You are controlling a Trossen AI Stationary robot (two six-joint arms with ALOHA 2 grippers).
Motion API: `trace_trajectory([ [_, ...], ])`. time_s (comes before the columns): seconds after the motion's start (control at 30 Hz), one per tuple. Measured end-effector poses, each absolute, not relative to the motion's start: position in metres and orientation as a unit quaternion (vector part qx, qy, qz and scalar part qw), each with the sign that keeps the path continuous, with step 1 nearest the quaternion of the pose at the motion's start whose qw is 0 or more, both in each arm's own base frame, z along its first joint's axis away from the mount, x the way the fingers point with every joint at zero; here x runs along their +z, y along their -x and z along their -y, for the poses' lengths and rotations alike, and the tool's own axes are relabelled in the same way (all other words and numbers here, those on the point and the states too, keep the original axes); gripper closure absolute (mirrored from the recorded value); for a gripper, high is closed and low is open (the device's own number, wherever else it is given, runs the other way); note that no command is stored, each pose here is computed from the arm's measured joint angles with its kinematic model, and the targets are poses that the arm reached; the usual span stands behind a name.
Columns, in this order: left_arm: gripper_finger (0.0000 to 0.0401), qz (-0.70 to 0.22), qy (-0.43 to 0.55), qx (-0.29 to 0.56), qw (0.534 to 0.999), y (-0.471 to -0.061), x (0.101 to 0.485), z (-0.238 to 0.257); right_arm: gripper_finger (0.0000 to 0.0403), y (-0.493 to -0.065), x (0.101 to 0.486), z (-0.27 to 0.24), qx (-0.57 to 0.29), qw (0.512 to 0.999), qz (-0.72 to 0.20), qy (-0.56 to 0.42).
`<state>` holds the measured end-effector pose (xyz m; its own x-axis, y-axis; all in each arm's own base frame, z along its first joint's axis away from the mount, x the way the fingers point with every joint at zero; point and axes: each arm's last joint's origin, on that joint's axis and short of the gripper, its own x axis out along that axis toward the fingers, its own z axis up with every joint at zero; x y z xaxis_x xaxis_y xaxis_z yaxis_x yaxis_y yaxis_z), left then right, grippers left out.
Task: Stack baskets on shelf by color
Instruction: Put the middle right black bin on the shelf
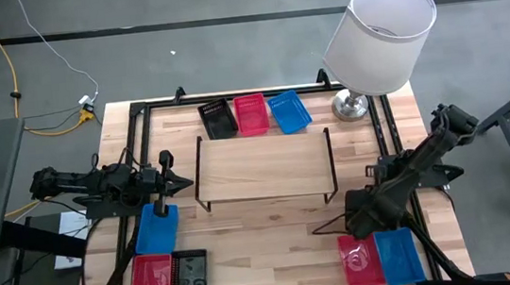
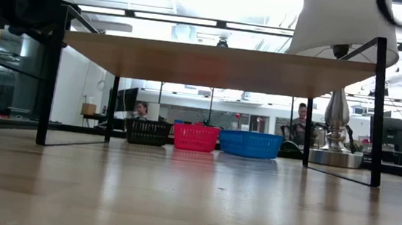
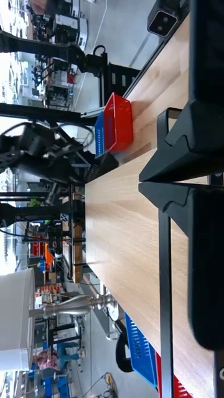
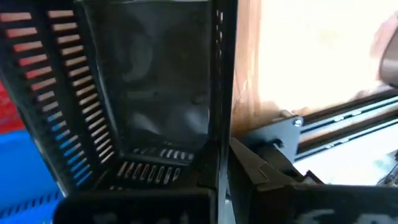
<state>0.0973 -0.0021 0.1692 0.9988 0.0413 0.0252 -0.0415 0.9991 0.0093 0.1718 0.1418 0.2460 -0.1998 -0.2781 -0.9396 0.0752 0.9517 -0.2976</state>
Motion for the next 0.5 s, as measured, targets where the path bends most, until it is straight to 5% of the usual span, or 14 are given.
trace_trajectory([
  [0.5,0.0398,0.013,-0.005,0.021,1.0,-0.097,0.169,0.002,0.0403,-0.197,0.329,-0.165,-0.022,0.749,-0.661,-0.035],
])
